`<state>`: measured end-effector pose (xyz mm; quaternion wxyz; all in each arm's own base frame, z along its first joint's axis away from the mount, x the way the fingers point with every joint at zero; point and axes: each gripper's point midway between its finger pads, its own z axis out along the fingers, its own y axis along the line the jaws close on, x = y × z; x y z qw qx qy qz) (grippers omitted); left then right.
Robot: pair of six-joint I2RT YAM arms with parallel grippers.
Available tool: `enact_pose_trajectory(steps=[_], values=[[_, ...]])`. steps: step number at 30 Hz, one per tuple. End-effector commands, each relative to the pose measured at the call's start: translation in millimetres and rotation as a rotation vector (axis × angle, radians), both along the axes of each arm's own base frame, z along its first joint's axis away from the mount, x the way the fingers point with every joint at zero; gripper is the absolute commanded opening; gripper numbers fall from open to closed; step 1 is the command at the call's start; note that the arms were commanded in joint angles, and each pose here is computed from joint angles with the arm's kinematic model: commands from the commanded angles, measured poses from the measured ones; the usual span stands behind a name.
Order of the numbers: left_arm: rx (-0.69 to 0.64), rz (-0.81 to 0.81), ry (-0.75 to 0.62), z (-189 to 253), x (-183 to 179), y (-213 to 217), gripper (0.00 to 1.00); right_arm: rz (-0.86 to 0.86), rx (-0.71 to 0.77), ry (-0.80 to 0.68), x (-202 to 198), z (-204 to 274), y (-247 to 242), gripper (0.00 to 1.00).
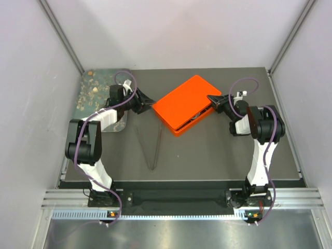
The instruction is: Pack the chocolate
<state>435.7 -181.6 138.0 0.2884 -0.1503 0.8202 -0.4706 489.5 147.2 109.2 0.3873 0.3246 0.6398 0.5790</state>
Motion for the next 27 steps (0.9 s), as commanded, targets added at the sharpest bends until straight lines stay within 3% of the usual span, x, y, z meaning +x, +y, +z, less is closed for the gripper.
enact_pose_trajectory(steps=[1, 27], values=[[-0.012, -0.003, -0.04, 1, 4, 0, 0.57, 0.016, 0.058, -0.425, -9, 101, 8, 0.0], [0.004, 0.008, -0.013, -10, 10, 1, 0.57, 0.026, 0.06, -0.474, -14, 122, 5, 0.0]])
